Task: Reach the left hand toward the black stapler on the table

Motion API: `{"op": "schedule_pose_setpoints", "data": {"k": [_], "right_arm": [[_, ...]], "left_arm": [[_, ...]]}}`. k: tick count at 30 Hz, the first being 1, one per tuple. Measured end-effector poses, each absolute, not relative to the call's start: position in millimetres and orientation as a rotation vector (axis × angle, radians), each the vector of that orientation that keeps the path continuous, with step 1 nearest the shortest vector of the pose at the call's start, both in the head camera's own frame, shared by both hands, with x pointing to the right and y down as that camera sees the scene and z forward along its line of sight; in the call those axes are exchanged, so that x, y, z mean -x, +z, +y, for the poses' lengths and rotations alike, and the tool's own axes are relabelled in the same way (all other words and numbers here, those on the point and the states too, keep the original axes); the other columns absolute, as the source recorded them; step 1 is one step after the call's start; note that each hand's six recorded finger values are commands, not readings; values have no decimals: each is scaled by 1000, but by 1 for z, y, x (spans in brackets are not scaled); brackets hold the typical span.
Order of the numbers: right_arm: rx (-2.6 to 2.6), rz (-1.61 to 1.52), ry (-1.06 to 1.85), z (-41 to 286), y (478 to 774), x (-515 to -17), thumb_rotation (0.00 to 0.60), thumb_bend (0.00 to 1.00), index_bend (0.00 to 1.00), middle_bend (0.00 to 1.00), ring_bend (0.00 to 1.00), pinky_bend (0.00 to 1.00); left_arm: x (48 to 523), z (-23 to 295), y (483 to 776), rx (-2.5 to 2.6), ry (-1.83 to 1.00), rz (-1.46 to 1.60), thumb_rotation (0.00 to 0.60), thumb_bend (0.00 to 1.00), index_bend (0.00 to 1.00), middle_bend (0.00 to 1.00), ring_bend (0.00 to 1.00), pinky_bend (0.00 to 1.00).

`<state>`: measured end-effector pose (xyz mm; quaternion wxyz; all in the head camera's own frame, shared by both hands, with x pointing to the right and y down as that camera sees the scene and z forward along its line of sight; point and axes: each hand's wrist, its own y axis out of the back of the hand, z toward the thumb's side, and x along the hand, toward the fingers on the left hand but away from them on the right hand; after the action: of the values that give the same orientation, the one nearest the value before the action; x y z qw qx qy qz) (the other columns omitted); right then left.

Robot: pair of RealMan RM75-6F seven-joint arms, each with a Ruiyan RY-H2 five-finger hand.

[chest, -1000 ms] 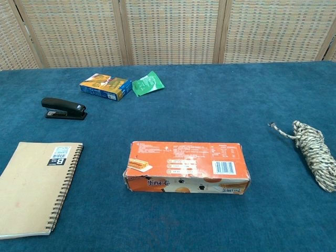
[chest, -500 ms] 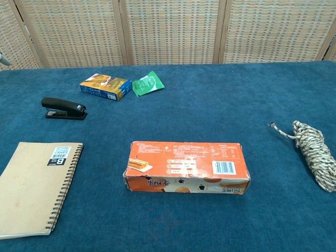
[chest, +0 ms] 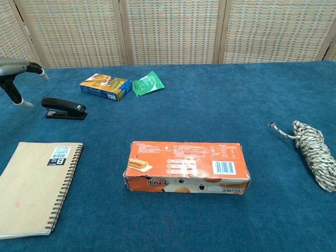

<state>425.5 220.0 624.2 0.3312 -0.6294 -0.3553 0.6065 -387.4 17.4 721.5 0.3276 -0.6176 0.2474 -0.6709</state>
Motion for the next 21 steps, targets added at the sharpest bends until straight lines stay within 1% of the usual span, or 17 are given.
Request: {"op": "schedule_pose_setpoints", "data": {"k": [9,14,15,16,18,20,21], "right_arm": [[1641,-936,1634,218,634,-436,600,95,73,0,0,0],[1644,-934,1644,218,638,-438,600,95,73,0,0,0],[1644,-935,1646,218,638,-438,600,95,73,0,0,0],[1644,-937,1647,218,638,-439,600,95,73,0,0,0],[1644,-944,1651,219,638,-440,600,95,73,0,0,0],[1643,-948,1652,218,638,-441,600,95,73,0,0,0],[1642,-948,1651,218,637,-441,600,95,73,0,0,0]], "left_arm": [[366,13,752,1622,-1772,549,600,266,199,0,0,51],[351,13,766,1639,-1766,520,600,284,241,17,0,86],[347,13,768,1642,-1763,513,600,289,255,32,0,100],[345,14,770,1646,-1761,507,600,298,285,67,5,132],[340,15,773,1651,-1755,502,600,322,360,153,49,208],[337,15,775,1651,-1748,508,600,362,449,257,136,300],[336,14,774,1647,-1742,516,600,373,471,283,162,326]]}}
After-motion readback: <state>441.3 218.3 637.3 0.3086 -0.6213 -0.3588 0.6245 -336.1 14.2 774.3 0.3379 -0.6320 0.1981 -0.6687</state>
